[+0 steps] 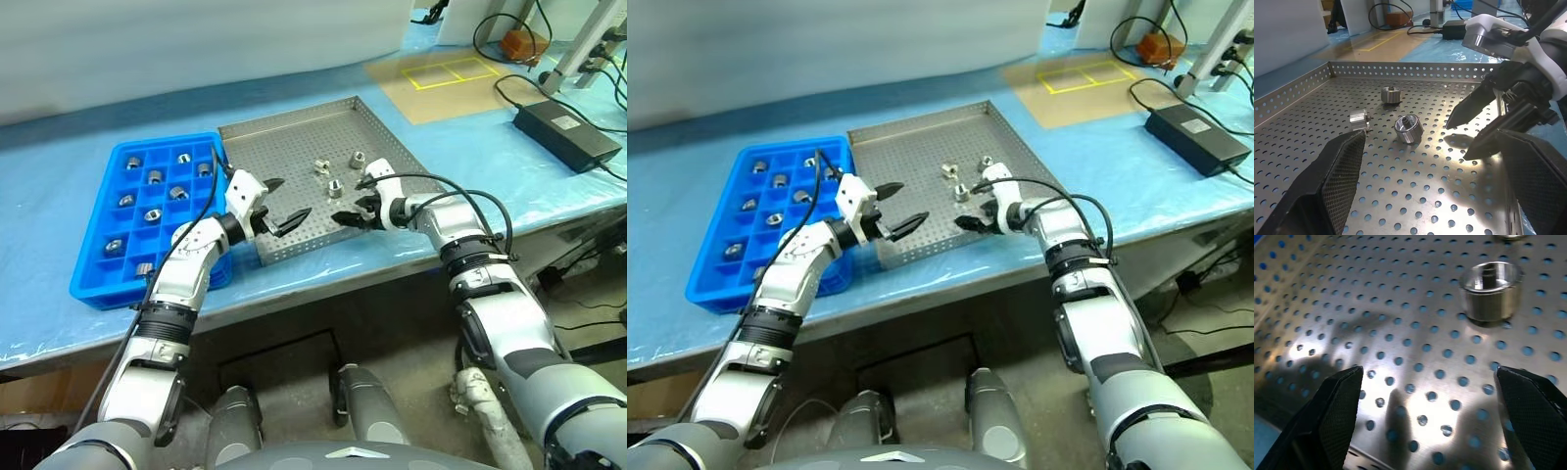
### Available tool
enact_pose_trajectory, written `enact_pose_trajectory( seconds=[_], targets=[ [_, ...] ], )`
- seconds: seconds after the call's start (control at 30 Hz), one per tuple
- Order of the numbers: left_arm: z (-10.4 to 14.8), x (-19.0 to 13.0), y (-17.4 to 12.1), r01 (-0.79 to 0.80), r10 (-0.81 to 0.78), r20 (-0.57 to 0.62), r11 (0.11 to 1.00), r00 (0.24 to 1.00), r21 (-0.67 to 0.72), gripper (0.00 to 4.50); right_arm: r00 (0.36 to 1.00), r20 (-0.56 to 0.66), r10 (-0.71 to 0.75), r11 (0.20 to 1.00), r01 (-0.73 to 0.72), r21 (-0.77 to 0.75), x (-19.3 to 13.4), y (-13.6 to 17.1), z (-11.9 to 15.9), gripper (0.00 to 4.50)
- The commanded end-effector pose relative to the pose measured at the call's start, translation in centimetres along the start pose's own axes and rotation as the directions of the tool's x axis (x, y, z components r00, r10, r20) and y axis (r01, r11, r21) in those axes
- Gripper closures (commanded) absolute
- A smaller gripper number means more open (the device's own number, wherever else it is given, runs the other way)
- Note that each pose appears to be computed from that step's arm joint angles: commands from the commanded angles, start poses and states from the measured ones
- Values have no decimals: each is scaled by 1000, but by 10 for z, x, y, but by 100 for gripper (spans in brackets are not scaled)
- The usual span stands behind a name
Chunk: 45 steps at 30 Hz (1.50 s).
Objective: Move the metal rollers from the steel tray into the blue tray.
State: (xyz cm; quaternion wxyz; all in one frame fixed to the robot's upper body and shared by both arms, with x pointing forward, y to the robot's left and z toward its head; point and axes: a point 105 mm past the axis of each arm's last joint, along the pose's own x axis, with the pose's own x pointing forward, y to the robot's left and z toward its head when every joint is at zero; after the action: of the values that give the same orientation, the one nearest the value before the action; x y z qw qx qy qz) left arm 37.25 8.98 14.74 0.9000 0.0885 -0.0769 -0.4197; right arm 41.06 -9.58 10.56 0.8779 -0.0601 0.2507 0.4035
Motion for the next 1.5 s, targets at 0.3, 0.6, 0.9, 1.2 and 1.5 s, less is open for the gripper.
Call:
enact_pose_trajectory(
  seconds=[0.3,0.6,0.9,1.2,1.5],
  targets=[
    [10,-1,4,-13,12,25,999,1000,45,2,978,104,182,979,-170,-112,-11,45,22,0],
    [9,0,3,-9,8,18,999,1000,51,2,830,441,341,934,-247,-259,-68,71,122,0],
    [10,0,5,-29,27,25,998,999,60,2,829,504,-241,967,251,50,-53,-25,127,0],
    [23,-14,11,-62,58,73,997,996,52,2,858,273,-435,900,407,157,-16,-58,69,0],
    [19,-31,16,-113,110,43,992,993,57,2,945,221,-243,968,220,121,10,-27,57,0]
  ],
)
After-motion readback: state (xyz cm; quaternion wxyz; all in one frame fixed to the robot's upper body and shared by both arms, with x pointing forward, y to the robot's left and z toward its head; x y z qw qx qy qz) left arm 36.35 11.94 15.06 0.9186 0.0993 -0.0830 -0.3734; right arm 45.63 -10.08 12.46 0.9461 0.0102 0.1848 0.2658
